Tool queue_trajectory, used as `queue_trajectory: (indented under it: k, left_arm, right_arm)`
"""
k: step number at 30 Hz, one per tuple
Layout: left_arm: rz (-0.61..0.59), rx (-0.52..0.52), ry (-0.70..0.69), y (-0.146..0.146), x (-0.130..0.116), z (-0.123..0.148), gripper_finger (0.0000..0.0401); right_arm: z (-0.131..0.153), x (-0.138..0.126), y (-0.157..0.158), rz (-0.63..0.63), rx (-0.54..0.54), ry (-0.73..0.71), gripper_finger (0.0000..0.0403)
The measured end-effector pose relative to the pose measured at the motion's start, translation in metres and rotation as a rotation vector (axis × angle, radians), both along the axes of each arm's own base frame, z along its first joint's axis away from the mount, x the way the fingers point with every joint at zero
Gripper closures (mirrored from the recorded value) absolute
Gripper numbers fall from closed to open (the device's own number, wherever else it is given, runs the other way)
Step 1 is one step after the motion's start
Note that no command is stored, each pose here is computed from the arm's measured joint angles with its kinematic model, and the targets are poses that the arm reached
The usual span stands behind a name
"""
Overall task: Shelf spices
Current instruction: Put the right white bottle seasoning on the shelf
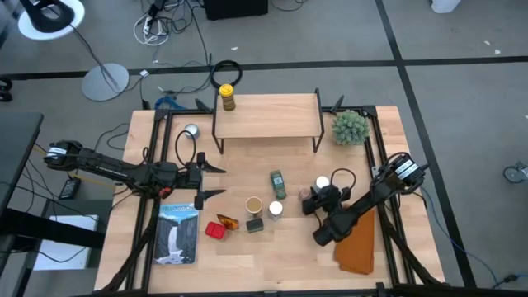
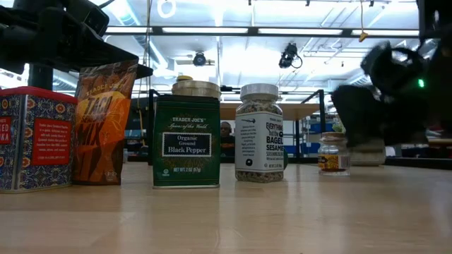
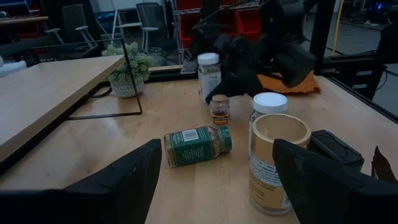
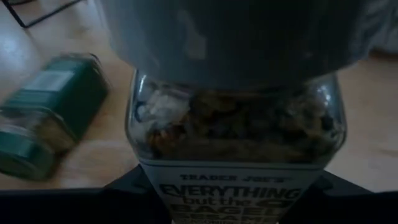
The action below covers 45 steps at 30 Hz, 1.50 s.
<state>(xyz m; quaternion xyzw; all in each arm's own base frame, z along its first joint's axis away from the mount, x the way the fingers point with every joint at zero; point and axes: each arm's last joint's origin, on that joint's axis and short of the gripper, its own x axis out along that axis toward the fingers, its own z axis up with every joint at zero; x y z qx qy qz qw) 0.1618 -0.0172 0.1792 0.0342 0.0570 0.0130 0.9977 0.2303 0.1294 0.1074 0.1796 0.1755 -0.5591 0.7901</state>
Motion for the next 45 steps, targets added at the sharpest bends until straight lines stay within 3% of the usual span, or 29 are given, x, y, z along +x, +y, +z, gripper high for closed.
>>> queue_trajectory:
  k: [8, 13, 24, 30, 34, 40, 45]
  left_arm:
    - [0.001, -0.004, 0.0, 0.0, 0.0, 0.0, 0.0089]
    - [0.001, -0.006, 0.0, 0.0, 0.0, 0.0, 0.0089]
    - [0.001, -0.006, 0.0, 0.0, 0.0, 0.0, 0.0089]
    - [0.001, -0.004, 0.0, 0.0, 0.0, 0.0, 0.0089]
    - [0.001, -0.003, 0.0, 0.0, 0.0, 0.0, 0.0089]
    - [0.004, -0.037, -0.001, 0.0, 0.0, 0.0, 0.0089]
    - [0.007, -0.08, 0.008, 0.0, 0.0, -0.001, 0.0089]
  right_arm:
    - [0.068, 0.036, 0.006, 0.005, -0.099, 0.139, 0.0208]
    - [0.113, 0.066, -0.006, 0.012, -0.132, 0.2, 0.0208]
    - [0.189, 0.127, -0.081, -0.005, -0.177, 0.27, 0.0208]
    - [0.206, 0.17, -0.138, 0.093, -0.138, 0.226, 0.0208]
    - [0.221, 0.192, -0.176, 0.18, -0.142, 0.081, 0.0206]
    - [0.227, 0.191, -0.225, 0.093, -0.163, 0.001, 0.0204]
    - [0.194, 0.192, -0.251, 0.034, -0.123, 0.043, 0.0204]
